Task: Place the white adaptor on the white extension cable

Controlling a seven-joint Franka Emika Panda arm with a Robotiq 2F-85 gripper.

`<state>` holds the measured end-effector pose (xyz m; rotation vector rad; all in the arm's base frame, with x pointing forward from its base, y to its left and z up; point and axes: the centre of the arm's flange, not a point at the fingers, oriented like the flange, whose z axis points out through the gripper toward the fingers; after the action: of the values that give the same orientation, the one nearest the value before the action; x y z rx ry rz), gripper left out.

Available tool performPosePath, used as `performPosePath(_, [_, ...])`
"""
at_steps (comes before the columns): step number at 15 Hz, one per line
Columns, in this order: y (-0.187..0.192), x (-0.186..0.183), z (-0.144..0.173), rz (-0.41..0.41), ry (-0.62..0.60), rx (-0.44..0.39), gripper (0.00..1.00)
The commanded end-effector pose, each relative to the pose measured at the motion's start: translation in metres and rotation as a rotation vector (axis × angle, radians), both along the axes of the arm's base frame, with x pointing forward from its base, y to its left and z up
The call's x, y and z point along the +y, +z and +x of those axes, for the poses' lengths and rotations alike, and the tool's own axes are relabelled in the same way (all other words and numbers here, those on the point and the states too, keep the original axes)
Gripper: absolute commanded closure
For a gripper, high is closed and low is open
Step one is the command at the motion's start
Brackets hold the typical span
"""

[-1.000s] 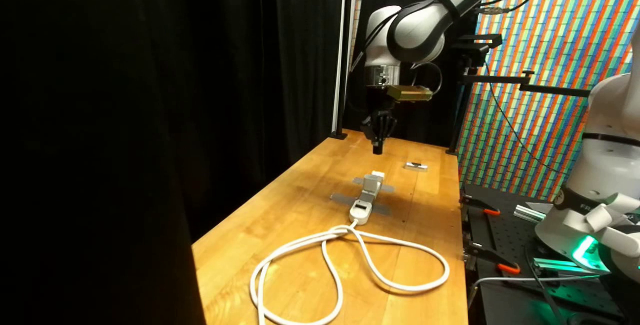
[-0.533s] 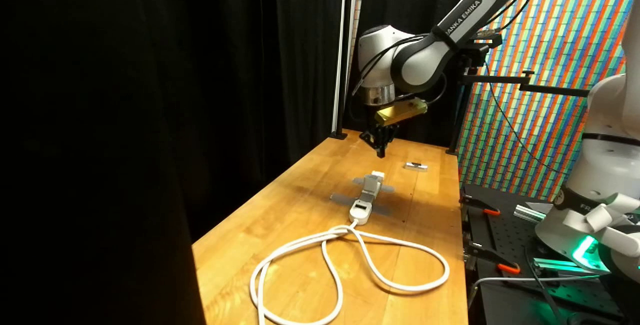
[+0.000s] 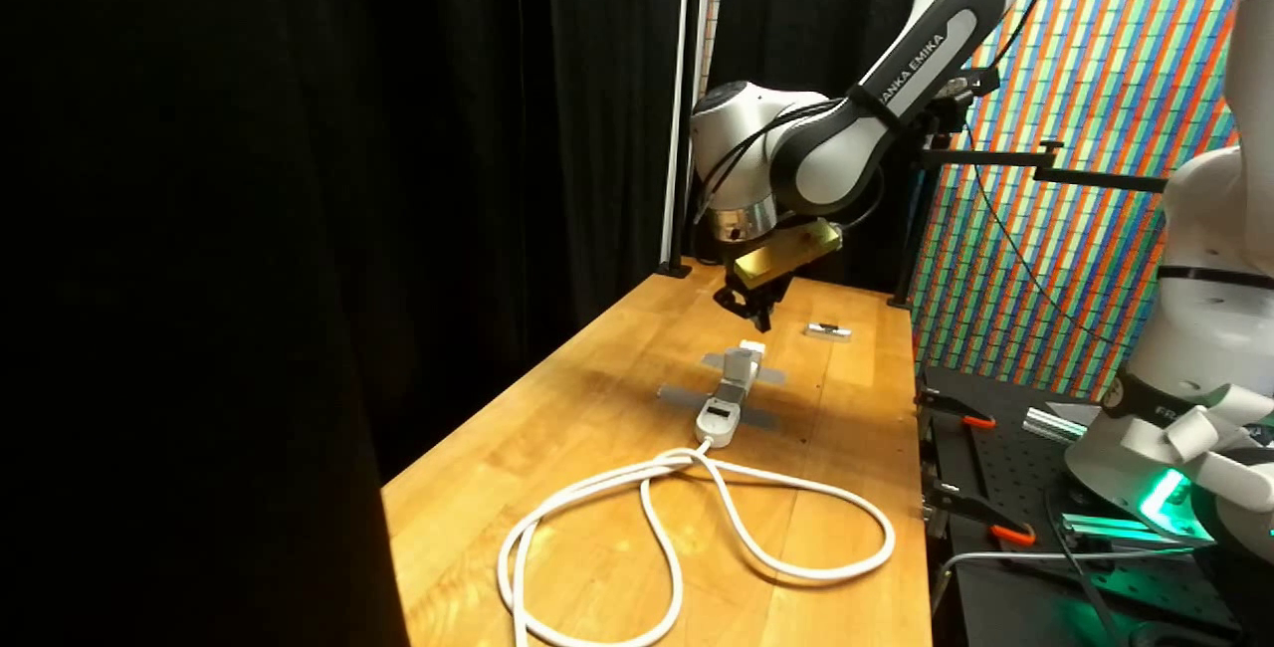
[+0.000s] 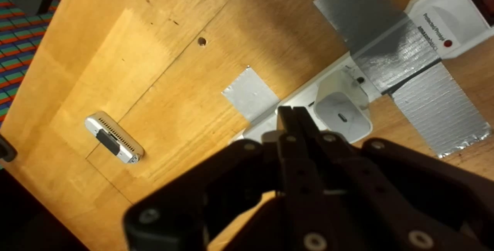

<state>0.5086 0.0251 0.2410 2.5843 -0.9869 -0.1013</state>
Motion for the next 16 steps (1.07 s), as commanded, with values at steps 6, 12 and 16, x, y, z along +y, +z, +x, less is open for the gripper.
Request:
performPosePath(6, [-0.015, 0.007, 0.025, -0.007, 0.041, -0.007, 0.93])
performPosePath(12, [-0.023, 0.006, 0.033, 0.021, 0.056, -0.020, 0.93])
performPosePath(16, [-0.031, 0.005, 0.033, 0.042, 0.062, -0.019, 0.94])
